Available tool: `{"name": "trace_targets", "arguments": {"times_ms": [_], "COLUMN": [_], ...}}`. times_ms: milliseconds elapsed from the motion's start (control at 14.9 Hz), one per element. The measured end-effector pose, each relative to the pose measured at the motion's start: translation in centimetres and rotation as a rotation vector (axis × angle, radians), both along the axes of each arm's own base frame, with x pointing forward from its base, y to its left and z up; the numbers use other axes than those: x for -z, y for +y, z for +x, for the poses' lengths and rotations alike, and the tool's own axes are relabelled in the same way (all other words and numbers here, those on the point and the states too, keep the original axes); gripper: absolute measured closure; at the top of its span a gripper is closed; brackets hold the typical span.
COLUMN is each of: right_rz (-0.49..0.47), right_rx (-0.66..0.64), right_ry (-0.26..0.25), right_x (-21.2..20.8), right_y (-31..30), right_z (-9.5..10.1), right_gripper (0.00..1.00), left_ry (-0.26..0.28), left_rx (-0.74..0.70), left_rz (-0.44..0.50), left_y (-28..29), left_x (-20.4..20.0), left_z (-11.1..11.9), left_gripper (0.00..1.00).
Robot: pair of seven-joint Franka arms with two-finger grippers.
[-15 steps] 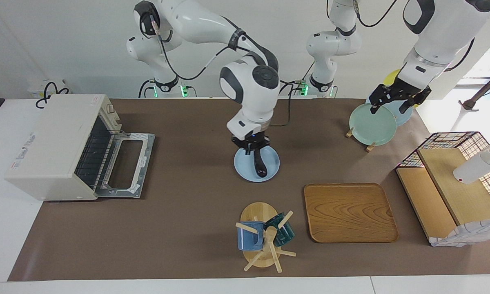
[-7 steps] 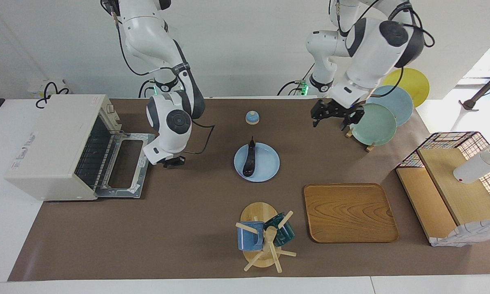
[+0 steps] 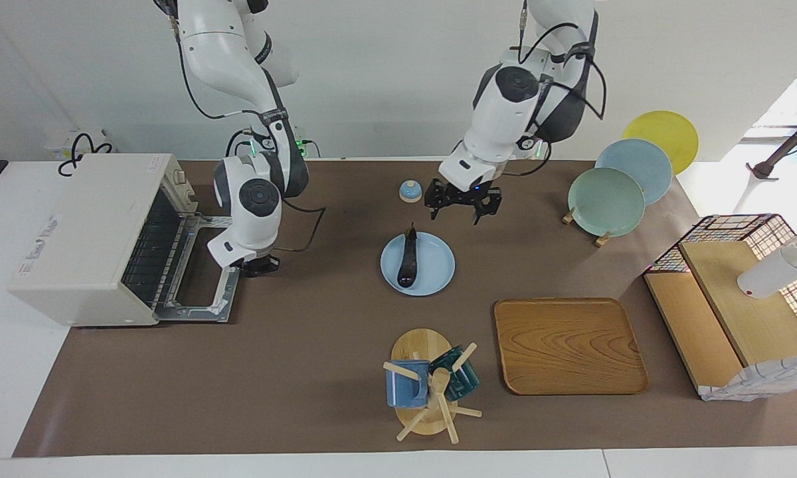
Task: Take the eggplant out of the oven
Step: 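Grasp the eggplant with the left gripper while the right gripper retreats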
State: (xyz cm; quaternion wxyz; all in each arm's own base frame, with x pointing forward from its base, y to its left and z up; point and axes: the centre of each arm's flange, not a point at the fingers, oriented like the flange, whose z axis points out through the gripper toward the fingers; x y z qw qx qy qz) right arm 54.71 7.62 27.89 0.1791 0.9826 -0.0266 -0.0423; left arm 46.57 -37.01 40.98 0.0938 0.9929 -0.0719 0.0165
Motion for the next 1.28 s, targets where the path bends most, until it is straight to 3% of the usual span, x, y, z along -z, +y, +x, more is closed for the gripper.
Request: {"name": "trace_targets", "arguments": {"times_ms": [471,673,807,874,1009,1143,1211,1278], "right_rz": [-0.066,-0.06,-0.057,-0.06,-0.076,-0.054,-0.053,-0.041], "right_rx": [-0.157,-0.2,-0.231,-0.244,-0.242,-0.24,-0.239,-0.229], "right_ry": [0.037,0.076,0.095,0.097,0.092,0.084,0.084,0.083], "right_x": [-2.3,-7.7,-12.6,-14.9,-17.5,-17.9,-17.9,-18.1], "right_y": [-0.3,-1.6,-4.6,-7.1,-12.5,-13.5,-13.6,-13.6], "right_z": [0.1,0.6,0.5,0.3,-0.1,-0.1,0.0,0.0], "right_gripper": [0.99,0.99,0.99,0.99,0.99,0.99,0.99,0.99], "left_ry": [-0.014,-0.011,-0.012,-0.012,-0.012,-0.012,-0.013,-0.015], "left_rx": [0.014,0.012,0.01,0.01,0.01,0.006,0.004,-0.001], "left_rz": [-0.013,-0.009,-0.009,-0.009,-0.009,-0.009,-0.01,-0.011], "left_y": [-3.9,-3.8,-3.7,-3.7,-3.7,-3.6,-3.6,-3.5], "left_x": [9.9,10.4,10.4,10.4,10.4,10.4,10.3,10.1], "left_z": [-0.4,-0.3,-0.2,-0.2,-0.2,-0.1,0.0,0.2], "left_gripper": [0.0,0.0,0.05,0.11,0.37,0.59,0.66,0.66]}}
